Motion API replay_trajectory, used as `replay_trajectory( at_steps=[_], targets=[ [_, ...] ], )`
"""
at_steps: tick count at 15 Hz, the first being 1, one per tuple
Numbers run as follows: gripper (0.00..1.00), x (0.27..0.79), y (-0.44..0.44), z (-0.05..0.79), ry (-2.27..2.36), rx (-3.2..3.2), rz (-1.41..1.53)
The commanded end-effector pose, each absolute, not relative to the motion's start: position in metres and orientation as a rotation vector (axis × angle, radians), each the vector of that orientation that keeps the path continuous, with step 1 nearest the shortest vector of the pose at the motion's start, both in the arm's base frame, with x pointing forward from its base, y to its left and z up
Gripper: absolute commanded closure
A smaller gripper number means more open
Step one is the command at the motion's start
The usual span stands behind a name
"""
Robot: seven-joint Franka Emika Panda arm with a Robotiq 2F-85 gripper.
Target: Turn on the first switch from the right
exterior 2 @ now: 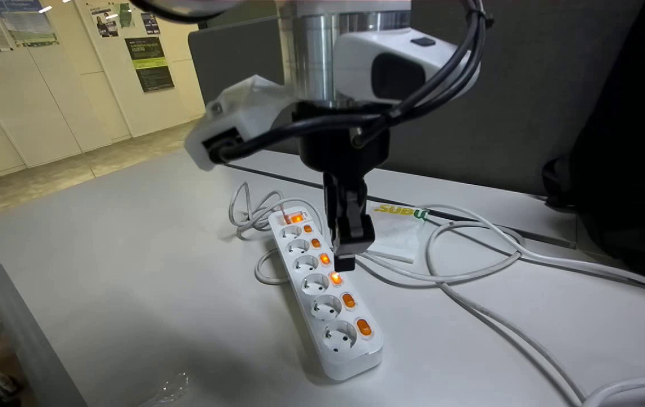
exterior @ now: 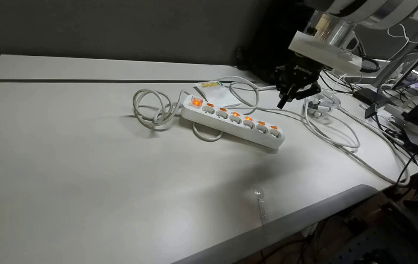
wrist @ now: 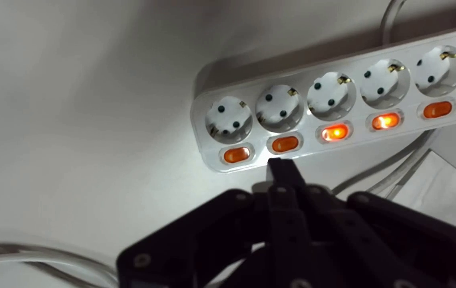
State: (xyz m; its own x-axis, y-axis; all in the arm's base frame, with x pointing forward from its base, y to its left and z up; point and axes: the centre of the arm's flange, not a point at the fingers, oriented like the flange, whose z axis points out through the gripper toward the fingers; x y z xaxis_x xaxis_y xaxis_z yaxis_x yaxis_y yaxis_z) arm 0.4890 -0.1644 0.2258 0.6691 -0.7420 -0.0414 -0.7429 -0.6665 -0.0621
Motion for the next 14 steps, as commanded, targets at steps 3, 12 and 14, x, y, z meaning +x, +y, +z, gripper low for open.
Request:
replay_trajectory(
  at_steps=[3,12,14],
  targets=[
    [0.99,0.4883,-0.1628,0.2220,1.245,-2.806,0.029],
    [1.00,0.4909,-0.1599,0.2182,1.162,-2.835,0.009],
    [1.00,0.4920,-0.1593,0.2168,1.135,-2.850,0.003]
  ],
)
